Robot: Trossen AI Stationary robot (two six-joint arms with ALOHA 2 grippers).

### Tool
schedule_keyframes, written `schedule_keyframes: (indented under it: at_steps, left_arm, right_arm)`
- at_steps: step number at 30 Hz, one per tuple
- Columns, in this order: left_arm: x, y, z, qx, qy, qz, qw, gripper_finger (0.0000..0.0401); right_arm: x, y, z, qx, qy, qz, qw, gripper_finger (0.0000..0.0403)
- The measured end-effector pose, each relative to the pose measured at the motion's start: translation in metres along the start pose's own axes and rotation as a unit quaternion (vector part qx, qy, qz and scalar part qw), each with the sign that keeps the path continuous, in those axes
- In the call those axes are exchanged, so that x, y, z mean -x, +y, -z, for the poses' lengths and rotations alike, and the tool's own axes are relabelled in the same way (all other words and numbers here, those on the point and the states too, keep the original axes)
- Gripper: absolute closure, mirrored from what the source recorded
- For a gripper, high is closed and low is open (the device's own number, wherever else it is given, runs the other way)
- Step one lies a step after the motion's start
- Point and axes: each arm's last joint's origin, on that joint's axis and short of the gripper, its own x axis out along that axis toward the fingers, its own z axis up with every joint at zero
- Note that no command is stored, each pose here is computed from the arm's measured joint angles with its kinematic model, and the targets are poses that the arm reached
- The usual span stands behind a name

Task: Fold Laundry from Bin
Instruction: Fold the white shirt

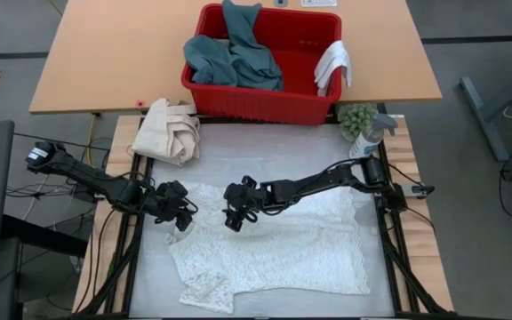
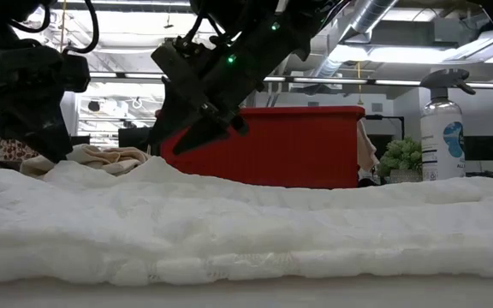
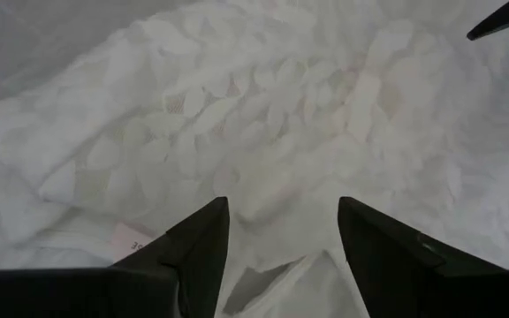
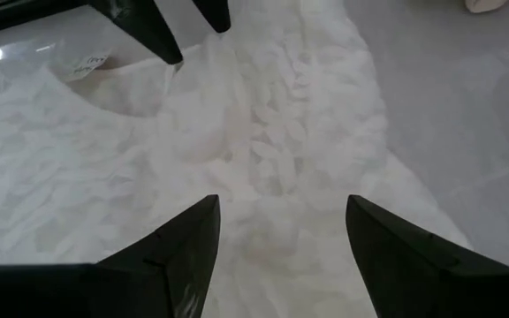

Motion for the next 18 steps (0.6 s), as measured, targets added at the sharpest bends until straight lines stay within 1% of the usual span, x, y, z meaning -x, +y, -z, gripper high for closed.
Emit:
schedule_keyframes:
  at_steps: [3, 6, 10, 14, 18]
  left_arm:
    - [0.000, 0.000, 0.000, -0.001, 0.004, 0.000, 1.000, 0.0199]
    - [0.001, 0.000, 0.003, -0.010, 0.022, 0.005, 1.000, 0.0199]
    - [0.003, 0.003, 0.010, -0.024, 0.039, -0.016, 0.999, 0.0199]
    - [0.004, 0.003, 0.015, -0.027, 0.031, -0.026, 0.999, 0.0199]
    - [0.006, 0.002, 0.016, -0.025, 0.008, -0.031, 0.999, 0.0199]
  right_arm:
    - [0.000, 0.000, 0.000, -0.003, 0.000, 0.000, 1.000, 0.0132]
    - [0.000, 0.001, 0.000, -0.010, -0.001, 0.002, 1.000, 0.0132]
    - [0.001, 0.003, 0.001, -0.037, -0.003, 0.007, 0.999, 0.0132]
    - [0.001, 0.004, 0.003, -0.037, -0.007, 0.023, 0.999, 0.0132]
    - [0.002, 0.004, 0.004, -0.038, -0.004, 0.033, 0.999, 0.0132]
